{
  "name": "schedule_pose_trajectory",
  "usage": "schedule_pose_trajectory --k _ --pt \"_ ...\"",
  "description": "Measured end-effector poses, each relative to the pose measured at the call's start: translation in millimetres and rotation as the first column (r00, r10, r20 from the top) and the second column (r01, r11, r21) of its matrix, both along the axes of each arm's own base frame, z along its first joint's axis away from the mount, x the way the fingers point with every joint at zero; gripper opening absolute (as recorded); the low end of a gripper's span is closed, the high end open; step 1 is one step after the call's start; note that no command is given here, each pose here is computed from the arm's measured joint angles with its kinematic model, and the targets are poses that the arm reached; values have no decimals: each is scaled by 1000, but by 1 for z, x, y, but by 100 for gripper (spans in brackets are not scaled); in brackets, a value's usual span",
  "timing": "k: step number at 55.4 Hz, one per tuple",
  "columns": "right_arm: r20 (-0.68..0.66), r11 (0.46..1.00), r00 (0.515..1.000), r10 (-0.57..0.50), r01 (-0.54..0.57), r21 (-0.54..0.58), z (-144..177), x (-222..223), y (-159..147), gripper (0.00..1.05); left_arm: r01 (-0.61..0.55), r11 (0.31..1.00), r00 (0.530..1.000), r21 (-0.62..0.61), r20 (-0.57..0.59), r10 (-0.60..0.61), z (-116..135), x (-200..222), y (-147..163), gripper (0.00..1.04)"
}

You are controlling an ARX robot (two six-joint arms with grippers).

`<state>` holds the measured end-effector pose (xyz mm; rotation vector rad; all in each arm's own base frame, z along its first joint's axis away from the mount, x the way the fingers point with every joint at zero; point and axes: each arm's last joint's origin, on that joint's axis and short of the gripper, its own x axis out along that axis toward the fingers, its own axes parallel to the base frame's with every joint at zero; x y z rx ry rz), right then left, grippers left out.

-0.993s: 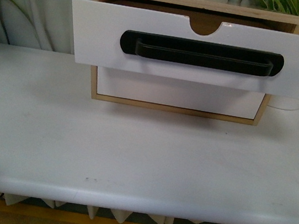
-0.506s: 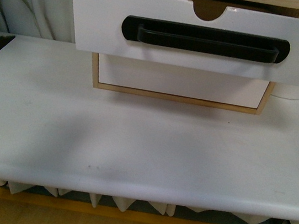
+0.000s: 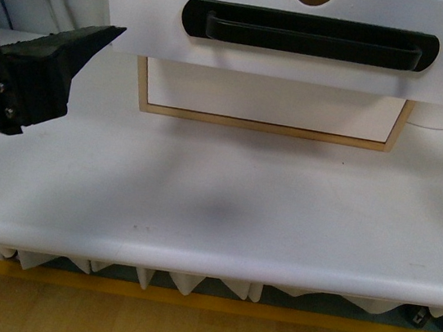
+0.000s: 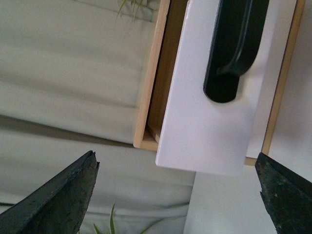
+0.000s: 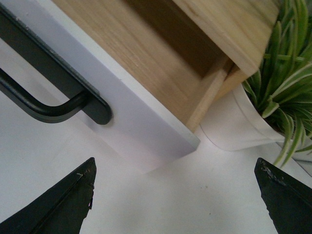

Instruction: Close drawer sideways

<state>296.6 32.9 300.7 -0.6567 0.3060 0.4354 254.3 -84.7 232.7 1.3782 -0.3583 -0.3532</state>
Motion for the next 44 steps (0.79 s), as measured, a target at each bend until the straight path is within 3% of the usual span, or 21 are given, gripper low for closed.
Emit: schedule_pose_trajectory --k 24,44 --pt "-40 992 994 98 -101 -77 -1 31 25 95 34 994 999 102 -16 -33 3 42 -16 98" --pt "-29 989 994 102 -104 -101 2 46 30 95 36 988 999 151 12 -38 12 66 -24 98"
